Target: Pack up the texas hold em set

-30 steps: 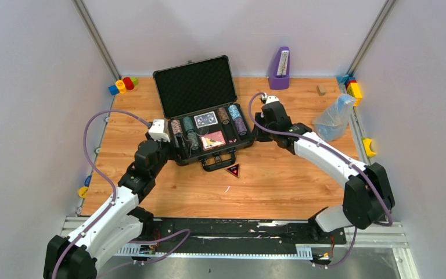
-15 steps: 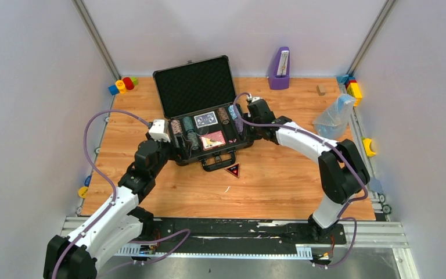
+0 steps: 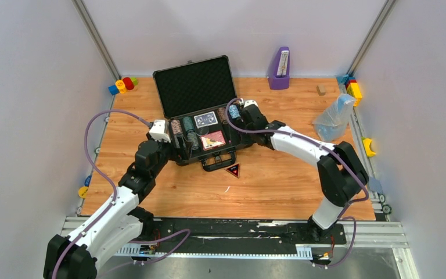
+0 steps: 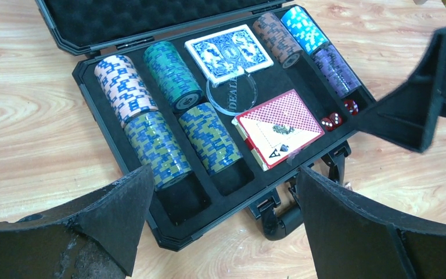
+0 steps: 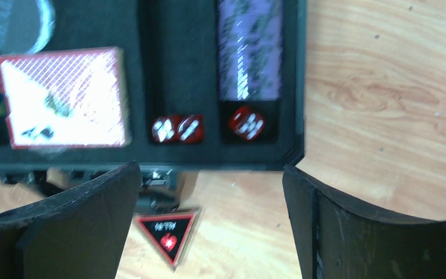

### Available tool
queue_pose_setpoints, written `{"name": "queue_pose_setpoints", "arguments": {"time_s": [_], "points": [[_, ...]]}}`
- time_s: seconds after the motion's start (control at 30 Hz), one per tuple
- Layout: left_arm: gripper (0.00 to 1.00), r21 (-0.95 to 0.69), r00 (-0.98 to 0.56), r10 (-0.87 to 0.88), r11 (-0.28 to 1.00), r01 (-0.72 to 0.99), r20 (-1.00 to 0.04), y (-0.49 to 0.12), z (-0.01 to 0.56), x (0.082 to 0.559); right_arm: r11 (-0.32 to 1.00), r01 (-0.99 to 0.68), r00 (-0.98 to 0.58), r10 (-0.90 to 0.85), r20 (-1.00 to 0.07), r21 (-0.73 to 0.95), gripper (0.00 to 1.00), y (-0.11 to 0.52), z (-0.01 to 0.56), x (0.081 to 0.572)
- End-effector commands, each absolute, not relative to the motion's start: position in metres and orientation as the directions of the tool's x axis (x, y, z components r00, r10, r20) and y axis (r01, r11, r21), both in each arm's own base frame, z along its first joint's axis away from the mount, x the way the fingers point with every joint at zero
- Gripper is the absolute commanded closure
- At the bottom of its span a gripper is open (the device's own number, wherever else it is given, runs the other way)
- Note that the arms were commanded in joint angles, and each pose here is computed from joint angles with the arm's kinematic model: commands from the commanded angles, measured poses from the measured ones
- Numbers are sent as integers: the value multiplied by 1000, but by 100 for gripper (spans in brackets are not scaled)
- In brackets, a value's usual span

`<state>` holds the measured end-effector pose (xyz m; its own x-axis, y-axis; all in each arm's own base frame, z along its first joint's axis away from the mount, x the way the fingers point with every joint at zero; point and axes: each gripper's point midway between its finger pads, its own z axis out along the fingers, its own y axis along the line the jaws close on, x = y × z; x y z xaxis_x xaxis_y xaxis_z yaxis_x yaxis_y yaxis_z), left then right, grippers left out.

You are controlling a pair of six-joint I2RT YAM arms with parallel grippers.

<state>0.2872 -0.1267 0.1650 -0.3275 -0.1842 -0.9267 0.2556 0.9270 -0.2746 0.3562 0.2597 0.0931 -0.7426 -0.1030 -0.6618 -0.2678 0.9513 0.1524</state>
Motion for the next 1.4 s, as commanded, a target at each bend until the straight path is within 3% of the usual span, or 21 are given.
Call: {"name": "queue_pose_setpoints", "arguments": {"time_s": [0.0, 0.07, 0.33, 0.47, 1.37], "points": [[0, -284, -302, -200, 920, 270, -932, -129, 171, 289, 948, -279, -703, -93, -705, 154, 6, 268, 124, 324], [0, -284, -300, -200, 921, 267, -933, -128, 172, 289, 945, -271, -722, -74, -688, 184, 1, 275, 121, 300], [0, -268, -281, -230, 958, 104, -932, -99, 166, 293, 951, -222, -753, -27, -658, 215, 0, 289, 90, 254], [0, -267, -255, -251, 963, 28, -934, -84, 165, 290, 961, -216, -768, -56, -638, 175, 0, 291, 70, 251], [0, -264, -263, -240, 963, 59, -934, -89, 165, 290, 988, -137, -780, -66, -622, 67, 4, 304, 19, 261]]}}
